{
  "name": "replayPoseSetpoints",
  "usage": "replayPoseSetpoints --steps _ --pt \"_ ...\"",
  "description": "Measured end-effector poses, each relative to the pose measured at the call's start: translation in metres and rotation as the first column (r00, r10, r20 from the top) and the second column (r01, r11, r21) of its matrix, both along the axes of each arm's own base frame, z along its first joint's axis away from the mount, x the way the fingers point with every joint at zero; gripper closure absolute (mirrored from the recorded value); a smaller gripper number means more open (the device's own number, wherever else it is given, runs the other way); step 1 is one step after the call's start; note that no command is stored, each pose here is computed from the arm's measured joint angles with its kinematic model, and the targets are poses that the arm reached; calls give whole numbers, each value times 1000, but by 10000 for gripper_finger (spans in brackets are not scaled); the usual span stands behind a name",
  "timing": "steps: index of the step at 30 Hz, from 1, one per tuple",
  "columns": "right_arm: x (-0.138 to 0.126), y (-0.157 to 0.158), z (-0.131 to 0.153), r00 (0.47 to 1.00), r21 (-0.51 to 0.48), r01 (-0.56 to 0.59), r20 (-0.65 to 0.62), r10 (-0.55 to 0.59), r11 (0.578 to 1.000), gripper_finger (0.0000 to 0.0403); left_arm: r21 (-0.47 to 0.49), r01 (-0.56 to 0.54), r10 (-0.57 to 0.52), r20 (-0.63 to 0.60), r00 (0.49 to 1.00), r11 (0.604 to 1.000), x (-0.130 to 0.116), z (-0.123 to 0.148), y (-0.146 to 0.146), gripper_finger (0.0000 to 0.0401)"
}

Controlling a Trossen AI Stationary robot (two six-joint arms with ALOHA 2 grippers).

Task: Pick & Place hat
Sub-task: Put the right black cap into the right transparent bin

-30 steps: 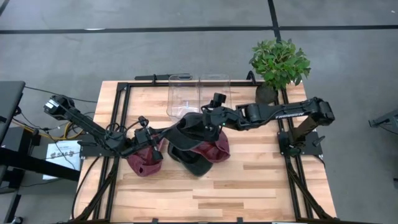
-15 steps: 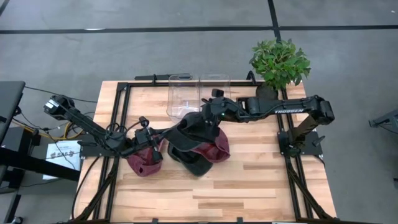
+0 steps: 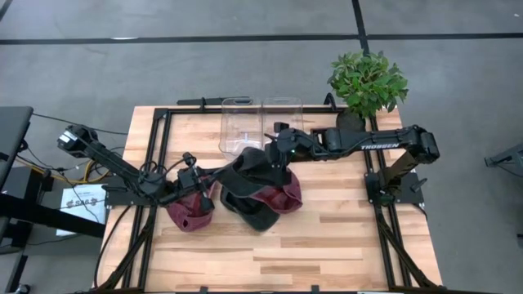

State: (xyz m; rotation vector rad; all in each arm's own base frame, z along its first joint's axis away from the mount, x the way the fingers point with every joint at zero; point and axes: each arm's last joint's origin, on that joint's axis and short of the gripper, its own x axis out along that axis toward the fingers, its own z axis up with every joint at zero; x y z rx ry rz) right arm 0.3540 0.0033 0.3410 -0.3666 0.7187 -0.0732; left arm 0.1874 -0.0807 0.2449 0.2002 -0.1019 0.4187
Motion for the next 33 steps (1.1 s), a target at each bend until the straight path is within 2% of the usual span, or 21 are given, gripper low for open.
replayPoseSetpoints --steps 8,21,33 --pt "0 0 0 1000 1 -2 0 2 1000 400 -18 2 -2 17 1000 1000 3 1 5 355" --pt "0 -1 0 999 -27 32 1 -32 999 402 -68 -37 39 38 998 997 6 1 14 254" --pt "-19 -5 18 995 -69 101 20 -100 992 403 -90 -66 71 49 996 994 8 1 20 245"
